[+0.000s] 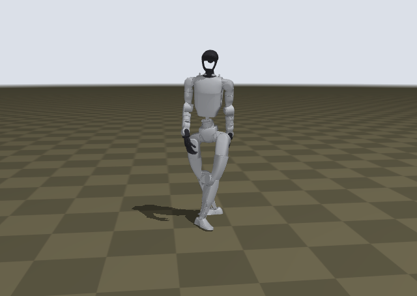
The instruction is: In place motions
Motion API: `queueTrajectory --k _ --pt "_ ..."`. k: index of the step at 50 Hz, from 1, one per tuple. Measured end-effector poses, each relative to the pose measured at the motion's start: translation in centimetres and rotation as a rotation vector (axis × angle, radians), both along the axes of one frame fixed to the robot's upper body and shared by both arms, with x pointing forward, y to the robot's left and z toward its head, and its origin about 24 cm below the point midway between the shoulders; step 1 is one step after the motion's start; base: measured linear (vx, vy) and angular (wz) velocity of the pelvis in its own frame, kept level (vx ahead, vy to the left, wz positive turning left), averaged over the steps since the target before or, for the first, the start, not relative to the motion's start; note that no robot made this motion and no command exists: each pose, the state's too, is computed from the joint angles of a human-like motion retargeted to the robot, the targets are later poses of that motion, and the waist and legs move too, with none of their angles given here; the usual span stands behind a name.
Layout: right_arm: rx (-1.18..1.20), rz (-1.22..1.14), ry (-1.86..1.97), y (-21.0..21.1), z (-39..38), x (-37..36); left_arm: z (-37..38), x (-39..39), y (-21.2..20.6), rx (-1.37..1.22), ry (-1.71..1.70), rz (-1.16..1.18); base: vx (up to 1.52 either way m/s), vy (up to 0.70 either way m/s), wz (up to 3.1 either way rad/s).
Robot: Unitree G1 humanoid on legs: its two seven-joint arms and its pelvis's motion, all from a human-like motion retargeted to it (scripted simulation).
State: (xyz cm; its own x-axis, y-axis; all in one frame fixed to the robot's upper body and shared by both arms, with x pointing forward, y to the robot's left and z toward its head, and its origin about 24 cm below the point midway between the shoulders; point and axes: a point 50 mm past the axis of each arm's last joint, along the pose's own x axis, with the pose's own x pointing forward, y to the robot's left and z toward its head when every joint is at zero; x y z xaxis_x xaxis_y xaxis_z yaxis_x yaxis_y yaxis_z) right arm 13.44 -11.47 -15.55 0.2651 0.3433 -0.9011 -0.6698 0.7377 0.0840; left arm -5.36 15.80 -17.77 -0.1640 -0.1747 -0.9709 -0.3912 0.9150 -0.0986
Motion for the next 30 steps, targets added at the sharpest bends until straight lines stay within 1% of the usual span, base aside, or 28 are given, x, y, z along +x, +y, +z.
queueTrajectory --k 4,7,10,15,19,22,25,30 --pt "-0.12 0.099 0.055 -2.1 -0.8 -1.8 -0.2 3.0 2.3 0.073 -0.087 -0.053 -0.02 0.2 0.59" --pt "-0.195 0.112 0.166 -4.1 -1.6 -4.1 -0.2 5.3 3.3 0.107 -0.151 -0.077 0.0 0.15 1.07" --pt "-0.265 0.053 0.325 -6.3 -2.1 -7.3 -0.2 7.9 3.4 0.123 -0.22 -0.084 0.01 0.2 1.37" --pt "-0.337 -0.149 0.505 -8.8 -2.1 -11.8 0.0 10.9 2.2 0.096 -0.321 -0.09 0.06 0.14 1.62" --pt "-0.34 -0.317 0.525 -8.9 -2.1 -13.2 0.2 12.2 2.5 0.095 -0.37 -0.187 0.02 0.06 1.51" --pt "-0.295 -0.38 0.51 -8.1 -2.3 -13.1 0.3 12.4 3.1 0.121 -0.361 -0.263 0.01 0.01 0.57" --pt "-0.25 -0.36 0.48 -7.1 -2.4 -12.4 0.2 11.9 3.3 0.131 -0.327 -0.307 0.03 -0.05 0.74" --pt "-0.243 -0.215 0.388 -5.8 -2.5 -10.2 0.0 10.2 3.1 0.092 -0.26 -0.304 0.04 -0.07 0.6"
